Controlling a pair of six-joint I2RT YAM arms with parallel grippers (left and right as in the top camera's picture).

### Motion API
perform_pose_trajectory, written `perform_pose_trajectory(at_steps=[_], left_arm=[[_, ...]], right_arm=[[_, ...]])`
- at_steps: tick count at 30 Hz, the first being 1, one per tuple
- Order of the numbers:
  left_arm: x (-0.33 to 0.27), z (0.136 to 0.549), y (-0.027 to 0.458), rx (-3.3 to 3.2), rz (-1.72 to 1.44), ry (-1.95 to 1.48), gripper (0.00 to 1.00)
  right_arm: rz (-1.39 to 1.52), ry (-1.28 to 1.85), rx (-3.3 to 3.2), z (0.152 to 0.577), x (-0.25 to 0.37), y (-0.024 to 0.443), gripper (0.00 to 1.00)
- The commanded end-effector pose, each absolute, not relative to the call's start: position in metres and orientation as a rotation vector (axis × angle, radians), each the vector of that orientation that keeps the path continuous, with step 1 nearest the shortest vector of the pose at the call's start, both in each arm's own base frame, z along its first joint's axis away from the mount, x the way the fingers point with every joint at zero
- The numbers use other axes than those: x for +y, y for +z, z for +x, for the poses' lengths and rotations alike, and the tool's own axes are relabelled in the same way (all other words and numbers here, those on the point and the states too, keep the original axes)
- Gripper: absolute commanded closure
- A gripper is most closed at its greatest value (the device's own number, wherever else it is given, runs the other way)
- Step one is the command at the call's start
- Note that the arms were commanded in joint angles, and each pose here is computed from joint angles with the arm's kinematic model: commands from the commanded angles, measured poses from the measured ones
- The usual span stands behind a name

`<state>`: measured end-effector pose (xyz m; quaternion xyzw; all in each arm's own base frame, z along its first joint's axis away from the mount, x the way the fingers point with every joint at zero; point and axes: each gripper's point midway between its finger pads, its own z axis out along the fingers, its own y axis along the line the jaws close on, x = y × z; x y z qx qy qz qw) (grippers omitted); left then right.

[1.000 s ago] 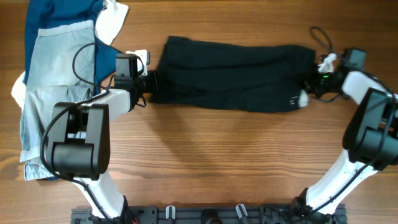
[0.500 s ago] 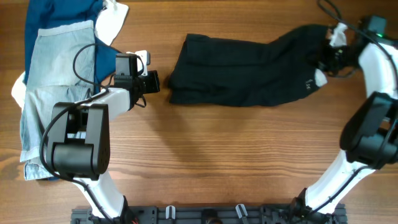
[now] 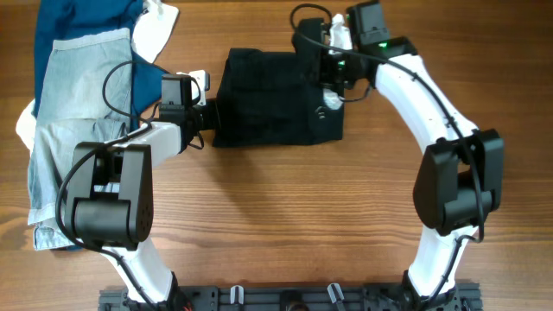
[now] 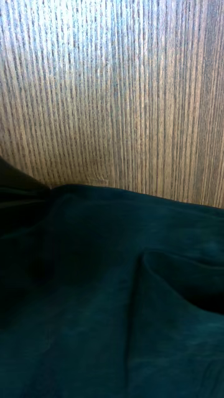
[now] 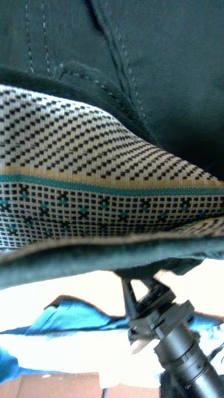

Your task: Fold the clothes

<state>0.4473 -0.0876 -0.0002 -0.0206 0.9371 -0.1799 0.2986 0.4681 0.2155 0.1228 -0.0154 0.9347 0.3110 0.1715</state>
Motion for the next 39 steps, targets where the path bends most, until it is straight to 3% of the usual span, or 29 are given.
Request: perform_pose_trajectory(at_steps=[1,21,32,33,34,36,37,39], left_arm=[[-0.092,0.433,-0.017,2.549,-0.059,-0.488,0.96],[-0.093,0.433,-0.017,2.549,-0.05,-0.488,0.96],[-0.093,0.433,-0.017,2.55,-0.05,-0.488,0.96],[-0.093,0.433,-0.017,2.55,-0.05,-0.488,0.96],[-0.093,0.433,-0.017,2.552,-0.051,-0.487,0.96],[-0.093,0.432,-0.017,2.553,-0.052,-0.485,0.96],[-0.093,0.432,-0.017,2.553,-0.053,-0.482,0.96],[-0.093,0.432,-0.017,2.554,-0.053,-0.483,0.96]], right_arm=[[0.031,0.902,2.584,0.472,0.238,0.152,0.96],[-0.012,1.071,2.447,0.466,0.315,0.183,0.96],[0.17,1.049,2.433,0.471,0.341,0.169,0.96],[0.187,1.053,2.431,0.472,0.345,0.166,0.83],[0.202,1.061,2.43,0.471,0.35,0.164,0.64],[0.187,1.067,2.433,0.468,0.356,0.163,0.12],[0.181,1.068,2.433,0.466,0.358,0.163,0.03],[0.177,1.069,2.435,0.466,0.359,0.163,0.0]])
